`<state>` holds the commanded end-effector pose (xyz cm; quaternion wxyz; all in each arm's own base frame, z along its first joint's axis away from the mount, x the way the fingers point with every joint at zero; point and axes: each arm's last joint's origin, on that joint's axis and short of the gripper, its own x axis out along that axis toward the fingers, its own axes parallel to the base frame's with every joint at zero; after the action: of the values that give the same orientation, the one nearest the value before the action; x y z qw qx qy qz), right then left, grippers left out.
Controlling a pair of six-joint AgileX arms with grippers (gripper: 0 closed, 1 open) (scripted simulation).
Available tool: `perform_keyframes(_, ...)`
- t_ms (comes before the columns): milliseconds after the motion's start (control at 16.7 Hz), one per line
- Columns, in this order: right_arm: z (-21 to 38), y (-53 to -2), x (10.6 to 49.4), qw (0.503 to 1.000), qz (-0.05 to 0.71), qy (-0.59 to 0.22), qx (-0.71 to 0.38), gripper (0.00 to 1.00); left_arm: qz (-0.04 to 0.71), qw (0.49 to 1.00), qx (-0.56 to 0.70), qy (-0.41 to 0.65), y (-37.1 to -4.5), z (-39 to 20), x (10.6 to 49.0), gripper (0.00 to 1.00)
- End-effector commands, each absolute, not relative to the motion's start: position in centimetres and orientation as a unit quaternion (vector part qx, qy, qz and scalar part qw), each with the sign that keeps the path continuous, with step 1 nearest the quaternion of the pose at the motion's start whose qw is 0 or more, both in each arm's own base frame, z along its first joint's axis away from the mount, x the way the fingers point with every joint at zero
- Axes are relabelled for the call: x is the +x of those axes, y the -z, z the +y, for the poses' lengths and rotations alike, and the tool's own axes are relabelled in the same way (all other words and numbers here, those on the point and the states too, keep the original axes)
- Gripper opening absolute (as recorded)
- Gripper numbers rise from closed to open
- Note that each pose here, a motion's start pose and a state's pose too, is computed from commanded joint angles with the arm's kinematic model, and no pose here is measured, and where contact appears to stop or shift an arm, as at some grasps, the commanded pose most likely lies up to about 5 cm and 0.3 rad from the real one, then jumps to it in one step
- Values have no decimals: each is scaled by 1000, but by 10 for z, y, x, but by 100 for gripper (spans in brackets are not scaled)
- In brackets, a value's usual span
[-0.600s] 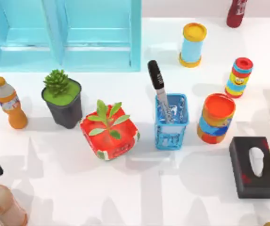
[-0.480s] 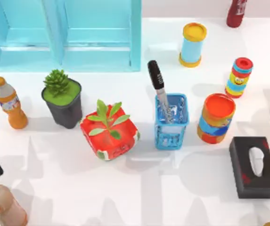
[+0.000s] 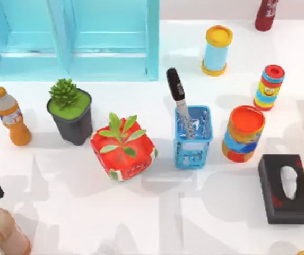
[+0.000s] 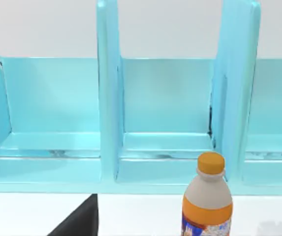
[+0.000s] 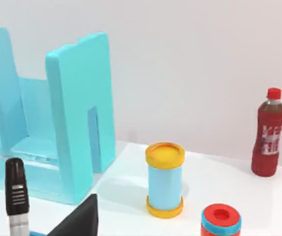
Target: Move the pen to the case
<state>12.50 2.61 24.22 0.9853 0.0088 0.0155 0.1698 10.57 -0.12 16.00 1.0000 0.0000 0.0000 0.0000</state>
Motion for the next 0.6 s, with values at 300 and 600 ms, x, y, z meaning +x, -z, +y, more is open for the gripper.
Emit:
perform_keyframes(300,72,-270,196,945,113,-307,1,100,0,1000,0,0,-160,-1,106,100)
perform_keyframes(600,121,-219,259,891,231,-389,-19,100,0,1000,0,0,-160,-1,106,100)
